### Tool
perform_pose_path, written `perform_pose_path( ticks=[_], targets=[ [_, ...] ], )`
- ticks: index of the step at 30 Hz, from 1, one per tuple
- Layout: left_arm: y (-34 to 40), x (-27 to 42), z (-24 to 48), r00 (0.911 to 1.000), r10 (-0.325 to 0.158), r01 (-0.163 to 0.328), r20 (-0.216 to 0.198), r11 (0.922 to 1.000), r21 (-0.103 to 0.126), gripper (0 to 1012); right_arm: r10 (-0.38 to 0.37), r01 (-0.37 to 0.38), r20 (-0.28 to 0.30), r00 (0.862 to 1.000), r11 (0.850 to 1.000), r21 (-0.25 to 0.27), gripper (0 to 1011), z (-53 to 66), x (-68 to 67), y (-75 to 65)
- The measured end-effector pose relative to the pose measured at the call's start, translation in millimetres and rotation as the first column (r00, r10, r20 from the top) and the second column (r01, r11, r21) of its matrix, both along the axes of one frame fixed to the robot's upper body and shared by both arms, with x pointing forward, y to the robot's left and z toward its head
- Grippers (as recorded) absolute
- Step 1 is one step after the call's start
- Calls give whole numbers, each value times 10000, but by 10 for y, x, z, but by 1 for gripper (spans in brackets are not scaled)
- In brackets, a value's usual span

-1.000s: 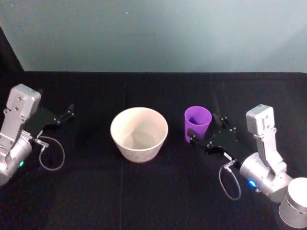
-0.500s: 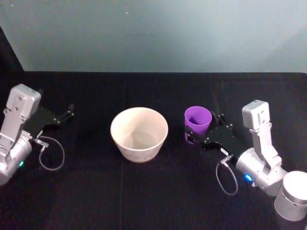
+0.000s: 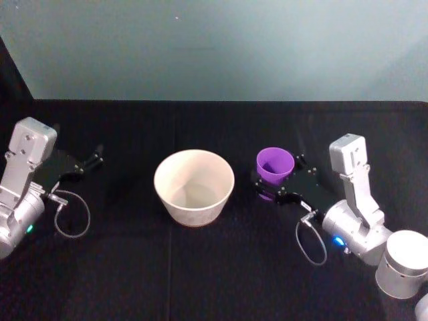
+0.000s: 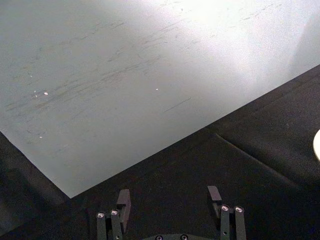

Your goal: Pick up the cup and pour the mung beans from the cup into the bowl.

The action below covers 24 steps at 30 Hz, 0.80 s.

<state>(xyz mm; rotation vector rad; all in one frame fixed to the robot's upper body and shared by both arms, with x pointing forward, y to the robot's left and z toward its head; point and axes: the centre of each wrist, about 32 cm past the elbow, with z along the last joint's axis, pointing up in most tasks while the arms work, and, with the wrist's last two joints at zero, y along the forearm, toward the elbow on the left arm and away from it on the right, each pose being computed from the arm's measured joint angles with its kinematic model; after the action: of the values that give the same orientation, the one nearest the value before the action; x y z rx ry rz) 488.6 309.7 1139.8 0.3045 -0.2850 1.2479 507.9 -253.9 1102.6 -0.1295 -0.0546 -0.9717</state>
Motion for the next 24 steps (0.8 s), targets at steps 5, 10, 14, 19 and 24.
perform_pose_path(
  ticks=[5,10,14,19,24],
  targets=[
    [0,0,0,10000,0,0,0,10000,0,1000,23,-23,-14,10000,10000,36,1003,-8,27,17],
    [0,0,0,10000,0,0,0,10000,0,1000,46,-46,-27,10000,10000,45,1003,-16,35,27],
    [0,0,0,10000,0,0,1,10000,0,1000,55,-55,-19,10000,10000,52,967,-15,41,24],
    [0,0,0,10000,0,0,1,10000,0,1000,30,-30,-18,10000,10000,60,853,-21,35,21],
    [0,0,0,10000,0,0,1,10000,0,1000,-13,13,39,10000,9999,102,750,-14,14,25]
  ],
)
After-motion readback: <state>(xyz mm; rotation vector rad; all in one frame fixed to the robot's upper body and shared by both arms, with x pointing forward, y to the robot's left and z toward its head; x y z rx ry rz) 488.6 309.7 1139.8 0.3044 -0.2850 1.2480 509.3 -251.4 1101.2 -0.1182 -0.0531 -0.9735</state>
